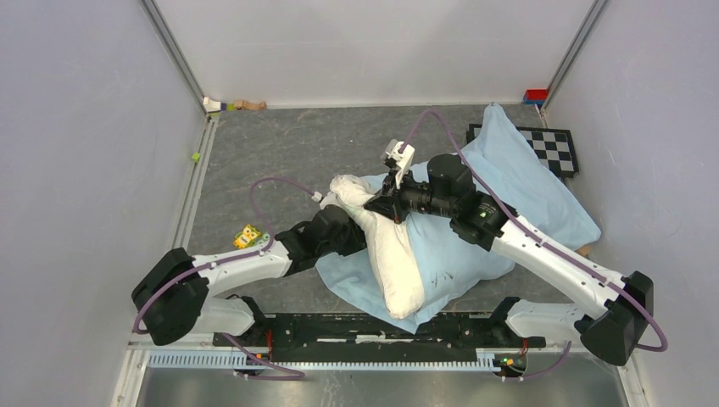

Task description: Put the pillow into the pillowcase

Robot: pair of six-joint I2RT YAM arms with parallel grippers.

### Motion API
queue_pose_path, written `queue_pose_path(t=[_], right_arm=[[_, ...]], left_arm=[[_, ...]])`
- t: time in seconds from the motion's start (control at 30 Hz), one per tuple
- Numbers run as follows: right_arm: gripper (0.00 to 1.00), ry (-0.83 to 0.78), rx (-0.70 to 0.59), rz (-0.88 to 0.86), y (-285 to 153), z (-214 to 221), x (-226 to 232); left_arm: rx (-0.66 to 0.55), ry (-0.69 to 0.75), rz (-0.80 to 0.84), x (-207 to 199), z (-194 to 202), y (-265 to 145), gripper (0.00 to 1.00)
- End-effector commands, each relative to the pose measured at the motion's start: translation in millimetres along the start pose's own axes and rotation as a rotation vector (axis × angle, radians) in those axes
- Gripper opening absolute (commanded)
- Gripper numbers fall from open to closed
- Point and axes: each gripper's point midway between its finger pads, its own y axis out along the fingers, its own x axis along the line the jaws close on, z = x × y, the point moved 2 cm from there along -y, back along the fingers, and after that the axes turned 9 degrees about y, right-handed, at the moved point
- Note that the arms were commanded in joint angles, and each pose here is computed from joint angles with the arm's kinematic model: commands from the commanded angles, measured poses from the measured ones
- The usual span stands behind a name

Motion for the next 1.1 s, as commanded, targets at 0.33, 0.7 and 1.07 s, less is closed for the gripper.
queue_pose_path(t=[0.33,0.7,1.07], right_arm=[[0.0,-0.059,-0.147,-0.015,-3.7,-45.6,8.7],[0.01,-0.055,-0.144,-0.012,-2.9,-42.0,7.1],[0.0,-0.043,-0.072,0.114,1.6,-15.0,-19.4]], left_arm=[[-0.085,-0.032,-0.107,22.1,-6.2,3.0,0.21],[-0.104,-0.039,-0.087,6.2,-18.5,13.9,0.4],[-0.093,-0.036,-0.094,22.3,-9.2,-16.3,0.03]])
